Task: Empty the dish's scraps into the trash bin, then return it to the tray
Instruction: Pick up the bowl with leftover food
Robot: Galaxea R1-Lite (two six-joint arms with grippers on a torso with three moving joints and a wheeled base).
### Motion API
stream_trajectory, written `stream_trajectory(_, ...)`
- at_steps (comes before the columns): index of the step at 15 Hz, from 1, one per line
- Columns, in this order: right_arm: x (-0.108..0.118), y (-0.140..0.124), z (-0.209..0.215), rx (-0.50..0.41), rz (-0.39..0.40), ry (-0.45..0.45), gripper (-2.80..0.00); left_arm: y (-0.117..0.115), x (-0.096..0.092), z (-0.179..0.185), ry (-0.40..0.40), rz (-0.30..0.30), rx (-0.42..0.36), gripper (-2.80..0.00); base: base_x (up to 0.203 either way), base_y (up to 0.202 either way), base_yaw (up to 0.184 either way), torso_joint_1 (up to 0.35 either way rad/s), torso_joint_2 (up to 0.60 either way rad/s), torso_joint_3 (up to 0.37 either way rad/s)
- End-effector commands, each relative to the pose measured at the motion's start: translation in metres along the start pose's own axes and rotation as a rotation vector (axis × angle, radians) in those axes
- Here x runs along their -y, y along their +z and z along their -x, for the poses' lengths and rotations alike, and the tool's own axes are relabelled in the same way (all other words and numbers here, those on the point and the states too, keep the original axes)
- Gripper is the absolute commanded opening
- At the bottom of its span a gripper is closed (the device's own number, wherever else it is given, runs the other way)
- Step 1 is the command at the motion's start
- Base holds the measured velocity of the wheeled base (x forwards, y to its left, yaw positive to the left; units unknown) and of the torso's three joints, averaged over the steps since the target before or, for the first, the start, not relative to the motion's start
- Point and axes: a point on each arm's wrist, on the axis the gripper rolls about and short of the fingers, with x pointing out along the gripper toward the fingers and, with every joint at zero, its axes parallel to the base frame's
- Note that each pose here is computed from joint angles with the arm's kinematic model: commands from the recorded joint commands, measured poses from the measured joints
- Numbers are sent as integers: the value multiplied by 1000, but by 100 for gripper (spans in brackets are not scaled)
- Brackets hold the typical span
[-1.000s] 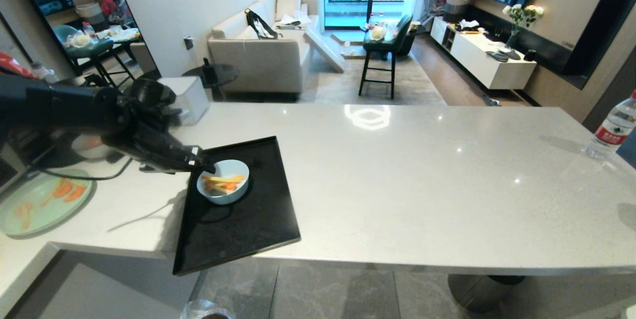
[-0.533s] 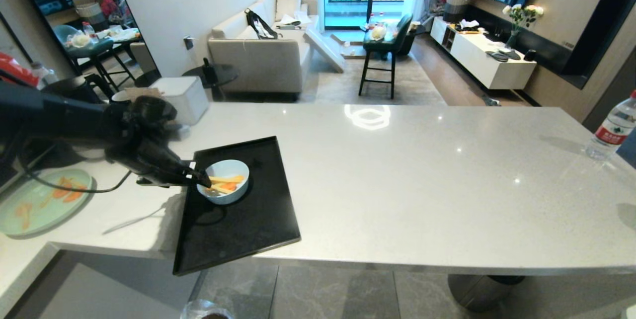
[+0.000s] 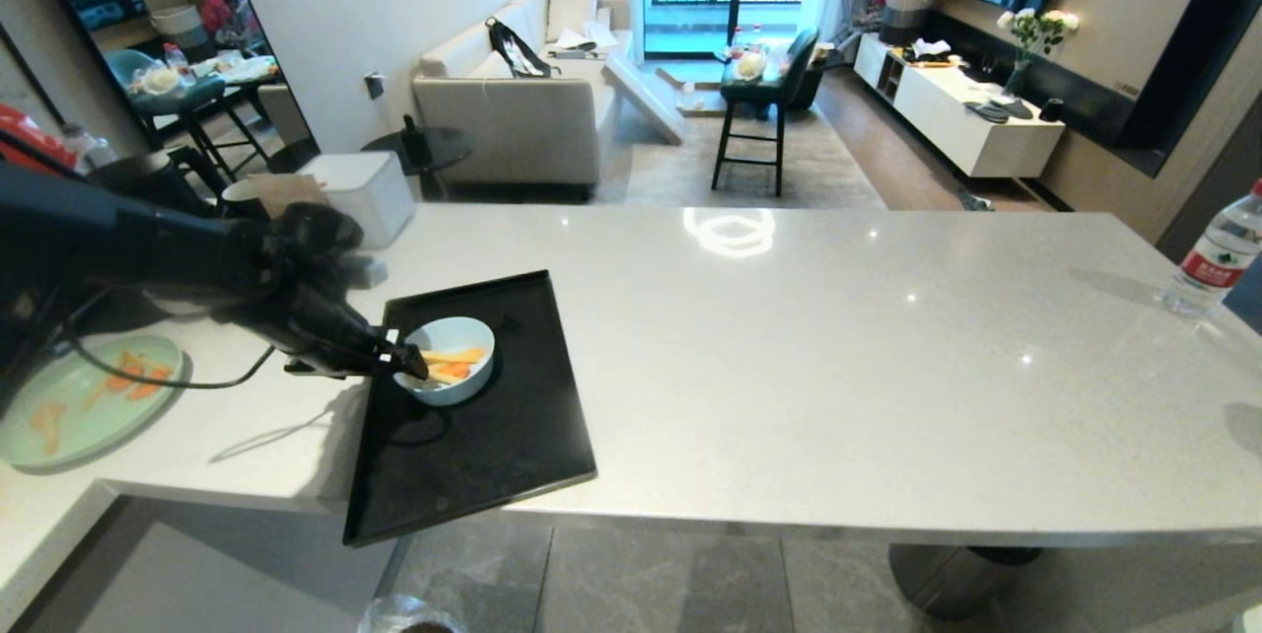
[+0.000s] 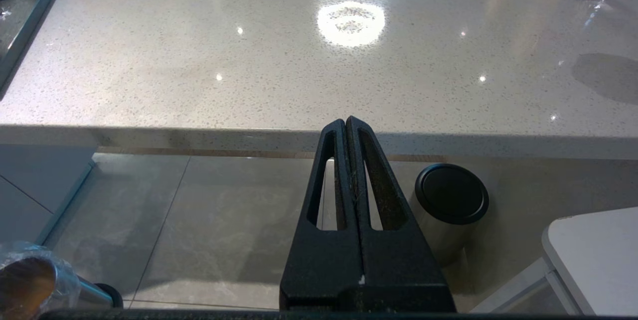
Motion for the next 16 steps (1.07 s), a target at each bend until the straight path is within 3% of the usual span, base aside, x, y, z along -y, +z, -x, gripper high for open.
stream_trajectory(1,0,0,0,1,0,0,-280,-1,2,-5,-1,-4,-6,0,0,0,0,0,0,0)
stream_trajectory(9,0,0,0,1,0,0,-280,0,8,-14,-7,-19,1,0,0,0,0,0,0,0)
stream_trajectory(10,0,0,0,1,0,0,-280,1,10,-15,-7,-22,4,-280,0,0,0,0,0,0)
stream_trajectory(16,0,0,0,1,0,0,-280,1,12,-14,4,-30,6,-280,0,0,0,0,0,0)
